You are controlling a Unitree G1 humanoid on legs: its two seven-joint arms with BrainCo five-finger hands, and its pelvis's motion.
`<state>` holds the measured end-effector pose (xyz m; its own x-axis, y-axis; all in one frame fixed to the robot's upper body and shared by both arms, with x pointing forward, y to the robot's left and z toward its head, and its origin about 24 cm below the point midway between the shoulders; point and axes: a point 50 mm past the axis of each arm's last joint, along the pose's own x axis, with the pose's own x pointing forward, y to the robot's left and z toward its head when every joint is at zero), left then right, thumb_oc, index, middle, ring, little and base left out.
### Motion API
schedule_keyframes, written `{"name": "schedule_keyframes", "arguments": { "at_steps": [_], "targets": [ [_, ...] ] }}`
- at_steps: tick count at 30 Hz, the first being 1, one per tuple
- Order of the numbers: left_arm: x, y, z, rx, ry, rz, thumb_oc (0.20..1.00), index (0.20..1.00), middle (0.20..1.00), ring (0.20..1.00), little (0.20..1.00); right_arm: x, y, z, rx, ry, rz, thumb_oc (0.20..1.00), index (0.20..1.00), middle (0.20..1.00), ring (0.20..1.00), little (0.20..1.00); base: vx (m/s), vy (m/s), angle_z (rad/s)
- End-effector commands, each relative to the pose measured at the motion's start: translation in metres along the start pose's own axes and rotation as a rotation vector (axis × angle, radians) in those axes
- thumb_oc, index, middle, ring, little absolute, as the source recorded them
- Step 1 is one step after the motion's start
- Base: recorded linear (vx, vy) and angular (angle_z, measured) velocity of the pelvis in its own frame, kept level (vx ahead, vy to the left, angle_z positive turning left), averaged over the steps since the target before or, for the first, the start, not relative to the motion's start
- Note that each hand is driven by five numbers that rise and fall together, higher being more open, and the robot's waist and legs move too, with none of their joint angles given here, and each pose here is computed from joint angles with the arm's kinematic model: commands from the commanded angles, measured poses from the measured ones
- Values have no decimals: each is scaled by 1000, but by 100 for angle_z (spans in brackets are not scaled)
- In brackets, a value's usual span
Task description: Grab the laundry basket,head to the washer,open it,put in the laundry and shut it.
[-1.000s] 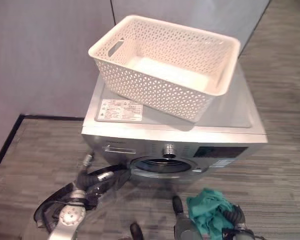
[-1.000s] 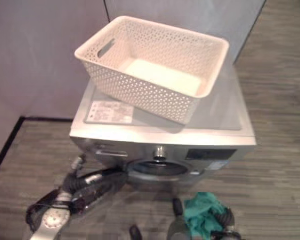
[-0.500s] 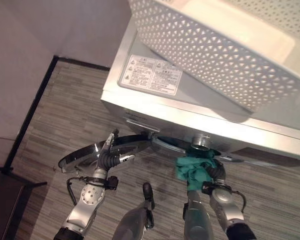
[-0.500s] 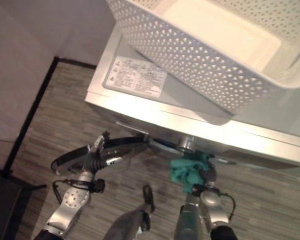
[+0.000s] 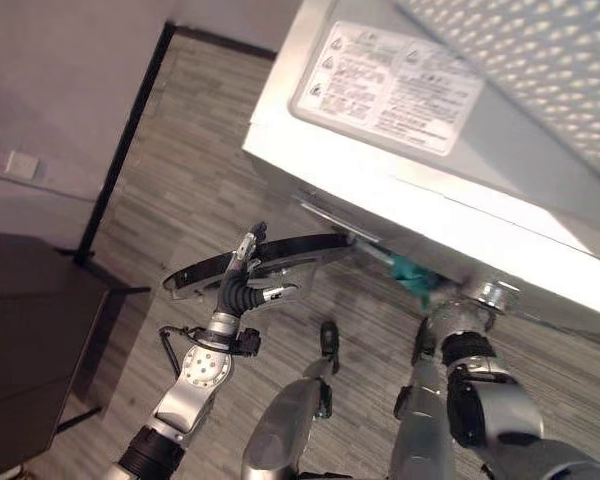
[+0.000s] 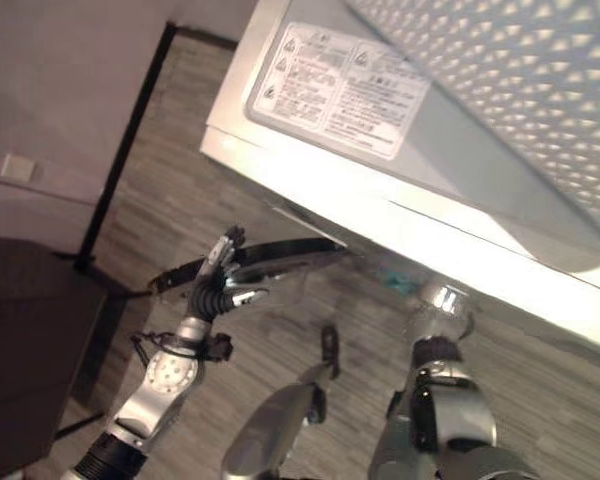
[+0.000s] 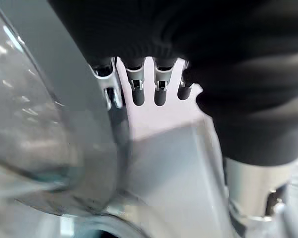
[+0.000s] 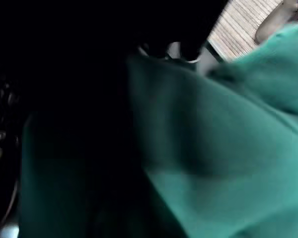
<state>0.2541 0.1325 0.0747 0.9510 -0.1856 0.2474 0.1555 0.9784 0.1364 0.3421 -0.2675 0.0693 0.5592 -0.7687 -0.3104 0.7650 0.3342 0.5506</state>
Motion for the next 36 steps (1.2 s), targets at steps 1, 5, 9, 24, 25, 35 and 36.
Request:
{"name": "schedule_keyframes", "arguments": {
  "at_steps": [1, 5, 9, 24, 25, 35, 36],
  "targets": [
    [-25, -6, -25, 0, 154, -65, 1000, 1000, 1000, 1000, 1000, 7, 17, 59, 213, -202, -8, 200, 200, 200, 200, 200, 0, -31, 20],
    [-24, -12, -23, -1, 141, -104, 1000, 1000, 1000, 1000, 1000, 5, 41, 99, 309, -300, 23, 200, 200, 200, 200, 200, -19, -39, 15],
    [-21, -12, -18, 18, 118, -134, 1000, 1000, 1000, 1000, 1000, 8, 72, 167, 398, -380, 56, 200, 200, 200, 200, 200, -36, -83, 9],
    [-27, 16, -11, 65, 111, -68, 1000, 1000, 1000, 1000, 1000, -243, 116, 435, 623, -1501, 701, 200, 200, 200, 200, 200, 25, -115, 12],
    [-27, 15, -11, 61, 107, -69, 1000, 1000, 1000, 1000, 1000, -245, 116, 434, 620, -1509, 697, 200, 200, 200, 200, 200, 89, -142, 44],
    [-27, 14, -8, 11, 98, -28, 1000, 1000, 1000, 1000, 1000, -139, 153, 359, 321, -1113, 557, 1000, 1000, 1000, 1000, 1000, 6, -8, 10],
    [-25, 15, -7, 10, 91, -13, 1000, 1000, 1000, 1000, 1000, -130, 155, 346, 299, -1074, 556, 1000, 1000, 1000, 1000, 1000, 0, 0, 0]
  ]
}}
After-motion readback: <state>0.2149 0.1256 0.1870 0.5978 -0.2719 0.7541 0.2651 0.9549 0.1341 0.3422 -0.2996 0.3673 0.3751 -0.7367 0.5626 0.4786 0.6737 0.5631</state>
